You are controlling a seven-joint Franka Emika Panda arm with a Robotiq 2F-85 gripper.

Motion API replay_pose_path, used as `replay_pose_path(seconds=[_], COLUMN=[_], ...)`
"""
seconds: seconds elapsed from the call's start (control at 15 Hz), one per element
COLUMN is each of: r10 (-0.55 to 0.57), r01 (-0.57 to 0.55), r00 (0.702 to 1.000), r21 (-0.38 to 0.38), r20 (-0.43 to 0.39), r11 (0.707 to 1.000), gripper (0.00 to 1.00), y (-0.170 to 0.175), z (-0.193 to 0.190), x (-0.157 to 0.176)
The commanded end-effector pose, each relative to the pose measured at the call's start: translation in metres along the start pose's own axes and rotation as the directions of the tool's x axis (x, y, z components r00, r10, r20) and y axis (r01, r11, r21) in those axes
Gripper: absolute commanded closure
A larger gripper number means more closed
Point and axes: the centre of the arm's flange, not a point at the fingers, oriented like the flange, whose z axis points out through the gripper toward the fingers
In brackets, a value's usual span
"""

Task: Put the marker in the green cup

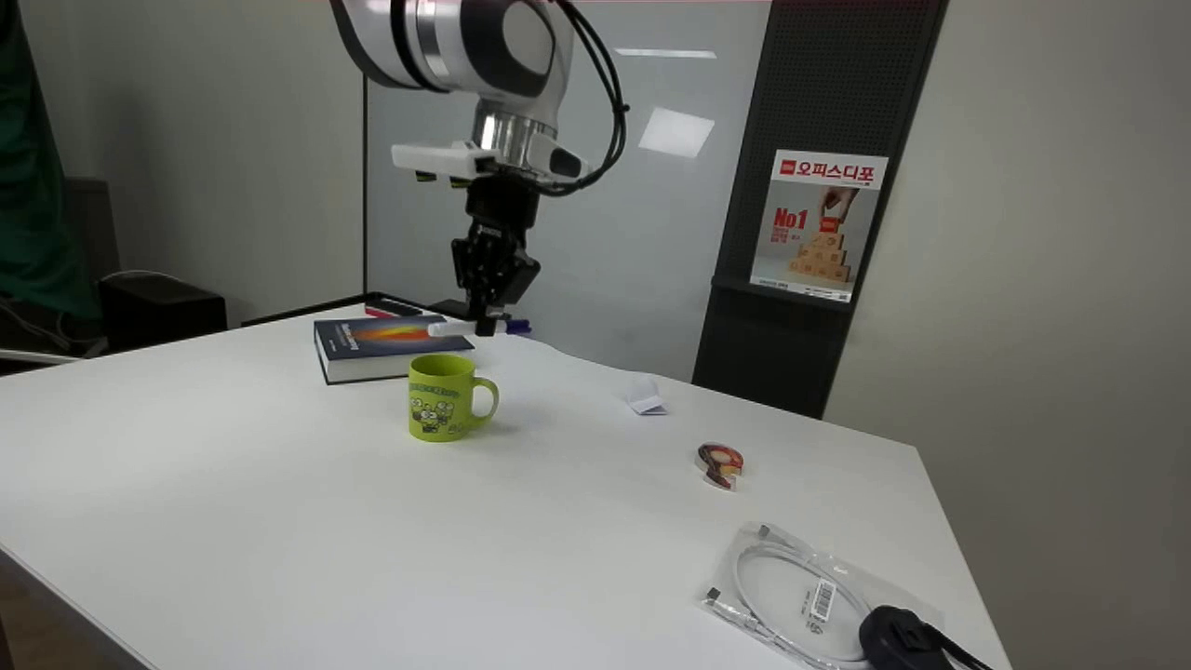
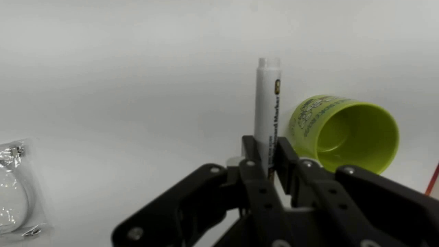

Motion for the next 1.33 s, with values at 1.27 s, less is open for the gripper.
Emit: replay_pose_path(seconds=[1.27], r10=[-0.107], r01=[0.009], r00=[0.831], r21=[0.178], r20=[0.546], r11=[0.984], gripper=[0.82], y=[-0.093], z=[0.008], x=[0.022])
